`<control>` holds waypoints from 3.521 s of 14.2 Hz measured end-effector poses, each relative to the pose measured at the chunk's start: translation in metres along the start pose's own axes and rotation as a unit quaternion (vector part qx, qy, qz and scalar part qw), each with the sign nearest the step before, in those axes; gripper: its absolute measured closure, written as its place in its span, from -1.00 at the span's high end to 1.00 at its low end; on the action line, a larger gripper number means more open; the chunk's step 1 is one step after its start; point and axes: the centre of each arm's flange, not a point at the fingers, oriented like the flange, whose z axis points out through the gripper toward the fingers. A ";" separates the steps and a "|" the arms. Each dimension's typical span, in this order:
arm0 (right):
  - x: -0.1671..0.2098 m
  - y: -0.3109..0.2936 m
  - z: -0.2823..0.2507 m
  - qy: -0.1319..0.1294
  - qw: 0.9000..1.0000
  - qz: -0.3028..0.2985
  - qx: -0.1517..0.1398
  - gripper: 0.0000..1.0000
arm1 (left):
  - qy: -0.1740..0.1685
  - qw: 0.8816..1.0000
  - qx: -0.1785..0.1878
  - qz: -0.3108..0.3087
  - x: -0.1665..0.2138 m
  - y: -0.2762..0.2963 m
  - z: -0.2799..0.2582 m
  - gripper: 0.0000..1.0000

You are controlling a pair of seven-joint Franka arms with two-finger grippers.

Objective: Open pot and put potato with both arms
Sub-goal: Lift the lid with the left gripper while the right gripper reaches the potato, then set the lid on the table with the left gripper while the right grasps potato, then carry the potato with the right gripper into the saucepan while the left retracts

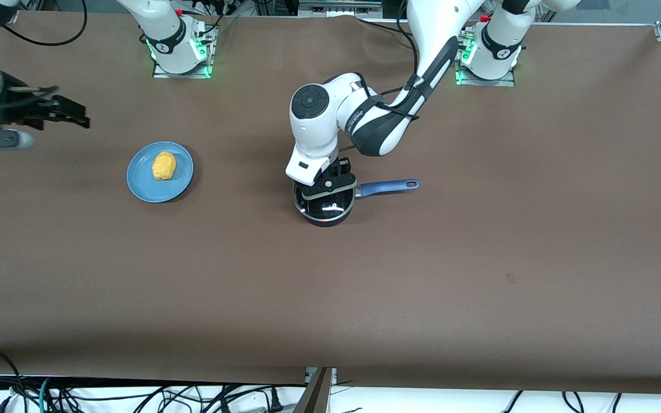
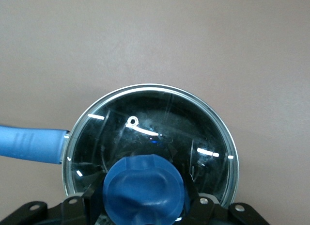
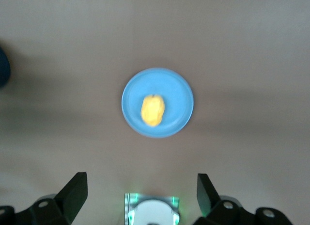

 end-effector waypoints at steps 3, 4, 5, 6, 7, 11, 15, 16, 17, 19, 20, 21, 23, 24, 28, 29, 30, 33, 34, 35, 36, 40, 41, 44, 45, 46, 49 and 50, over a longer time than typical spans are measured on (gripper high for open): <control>0.021 -0.009 0.057 -0.030 0.999 -0.009 -0.011 1.00 | 0.003 0.999 -0.004 0.033 0.043 -0.028 -0.048 0.31; 0.026 -0.007 0.081 -0.030 0.999 -0.009 -0.014 1.00 | 0.006 0.999 -0.004 0.048 0.070 -0.047 -0.062 0.31; 0.030 -0.005 0.106 -0.027 0.999 -0.009 -0.016 1.00 | 0.006 0.998 -0.001 0.065 0.104 -0.074 -0.071 0.31; 0.032 -0.004 0.129 -0.022 1.000 -0.009 -0.017 1.00 | 0.003 0.997 0.000 0.083 0.139 -0.105 -0.075 0.31; 0.033 -0.003 0.152 -0.016 1.000 -0.009 -0.018 1.00 | -0.008 0.995 -0.005 0.104 0.176 -0.143 -0.074 0.31; 0.023 0.000 0.237 0.006 1.000 -0.011 -0.019 1.00 | -0.034 0.981 -0.012 0.189 0.289 -0.302 -0.046 0.31; 0.016 0.002 0.298 0.027 0.999 -0.011 -0.019 1.00 | -0.049 0.972 -0.010 0.230 0.322 -0.407 0.008 0.31; 0.017 0.002 0.310 0.029 0.999 -0.012 -0.019 1.00 | -0.052 0.970 -0.008 0.237 0.326 -0.430 0.021 0.31; 0.018 0.002 0.321 0.030 0.999 -0.012 -0.019 1.00 | -0.055 0.969 -0.006 0.242 0.330 -0.455 0.032 0.31; 0.022 0.004 0.342 0.032 0.999 -0.011 -0.019 0.99 | -0.061 0.967 -0.010 0.246 0.338 -0.499 0.051 0.31; 0.024 0.004 0.352 0.032 0.999 -0.011 -0.019 0.95 | -0.064 0.967 -0.016 0.245 0.339 -0.514 0.061 0.31; 0.025 0.005 0.361 0.029 0.999 -0.011 -0.019 0.72 | -0.062 0.968 -0.019 0.243 0.337 -0.523 0.071 0.31; 0.026 0.005 0.368 0.025 0.999 -0.011 -0.019 0.30 | -0.049 0.970 -0.027 0.235 0.327 -0.527 0.094 0.31; 0.026 0.005 0.367 0.025 0.999 -0.011 -0.019 0.28 | -0.045 0.971 -0.031 0.232 0.319 -0.526 0.105 0.31; 0.030 0.005 0.352 0.015 1.000 -0.011 -0.019 0.27 | -0.028 0.972 -0.033 0.229 0.301 -0.524 0.123 0.31; 0.035 0.004 0.336 0.011 1.000 -0.011 -0.019 0.27 | -0.023 0.973 -0.033 0.229 0.299 -0.525 0.123 0.31; 0.040 0.002 0.316 0.005 1.000 -0.012 -0.019 0.27 | -0.022 0.973 -0.033 0.228 0.297 -0.526 0.125 0.44; 0.057 -0.021 0.244 -0.019 1.000 0.009 -0.021 0.27 | -0.016 0.973 -0.032 0.227 0.301 -0.526 0.107 0.97; 0.063 -0.041 0.220 -0.021 0.999 0.024 -0.023 0.27 | -0.024 0.973 -0.034 0.225 0.304 -0.524 0.087 1.00; 0.066 -0.068 0.201 -0.021 0.999 0.041 -0.019 0.27 | -0.035 0.974 -0.034 0.220 0.307 -0.520 0.060 1.00; 0.068 -0.098 0.187 -0.020 0.998 0.060 -0.005 0.27 | -0.046 0.975 -0.035 0.212 0.309 -0.514 0.029 1.00; 0.080 -0.203 0.177 -0.032 0.986 0.149 0.064 0.27 | -0.069 0.979 -0.033 0.189 0.304 -0.491 -0.102 1.00; 0.086 -0.228 0.178 -0.033 0.982 0.173 0.074 0.27 | -0.073 0.981 -0.031 0.178 0.300 -0.489 -0.127 1.00; 0.107 -0.319 0.199 -0.018 0.970 0.227 0.088 0.27 | -0.082 0.984 -0.027 0.156 0.285 -0.486 -0.182 1.00; 0.112 -0.349 0.212 -0.008 0.968 0.234 0.095 0.27 | -0.084 0.985 -0.024 0.151 0.281 -0.487 -0.195 1.00; 0.116 -0.375 0.226 0.003 0.965 0.240 0.103 0.27 | -0.087 0.986 -0.021 0.144 0.278 -0.489 -0.206 1.00; 0.117 -0.433 0.268 0.030 0.958 0.256 0.126 0.27 | -0.094 0.988 -0.017 0.124 0.270 -0.489 -0.223 1.00; 0.115 -0.443 0.279 0.034 0.958 0.254 0.125 0.27 | -0.096 0.988 -0.016 0.121 0.270 -0.490 -0.222 1.00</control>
